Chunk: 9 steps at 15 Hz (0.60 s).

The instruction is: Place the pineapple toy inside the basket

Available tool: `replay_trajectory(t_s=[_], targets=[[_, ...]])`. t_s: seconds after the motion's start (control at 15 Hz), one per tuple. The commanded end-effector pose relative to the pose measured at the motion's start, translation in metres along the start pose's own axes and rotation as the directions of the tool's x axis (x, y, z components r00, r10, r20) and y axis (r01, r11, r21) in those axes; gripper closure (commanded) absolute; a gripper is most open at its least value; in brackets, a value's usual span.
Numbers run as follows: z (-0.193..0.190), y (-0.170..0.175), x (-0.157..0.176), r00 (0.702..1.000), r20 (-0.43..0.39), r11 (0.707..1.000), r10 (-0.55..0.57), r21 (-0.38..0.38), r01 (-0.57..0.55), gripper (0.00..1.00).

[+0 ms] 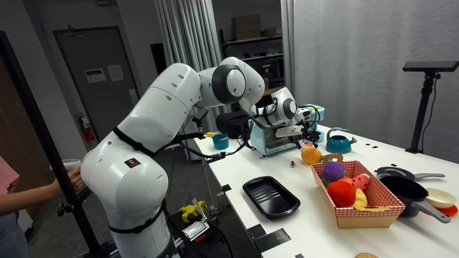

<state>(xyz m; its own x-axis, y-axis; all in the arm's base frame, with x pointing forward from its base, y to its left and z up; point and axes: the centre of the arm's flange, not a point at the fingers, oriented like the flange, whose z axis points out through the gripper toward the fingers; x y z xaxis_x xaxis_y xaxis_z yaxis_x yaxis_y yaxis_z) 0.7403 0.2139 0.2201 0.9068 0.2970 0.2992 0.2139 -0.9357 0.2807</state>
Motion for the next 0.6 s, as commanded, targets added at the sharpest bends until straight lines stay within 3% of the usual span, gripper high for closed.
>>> replay_trajectory(t_s=[0.0,0.27,0.53], targets=[[0.021,-0.011,0.02,1.0,-0.002,0.999,0.005,-0.046,-0.005,0.02],[0.037,-0.021,0.002,0.999,0.05,0.998,-0.013,-0.054,0.016,0.41],[0.038,-0.015,-0.008,0.996,0.089,0.997,0.0,-0.077,0.007,0.69]])
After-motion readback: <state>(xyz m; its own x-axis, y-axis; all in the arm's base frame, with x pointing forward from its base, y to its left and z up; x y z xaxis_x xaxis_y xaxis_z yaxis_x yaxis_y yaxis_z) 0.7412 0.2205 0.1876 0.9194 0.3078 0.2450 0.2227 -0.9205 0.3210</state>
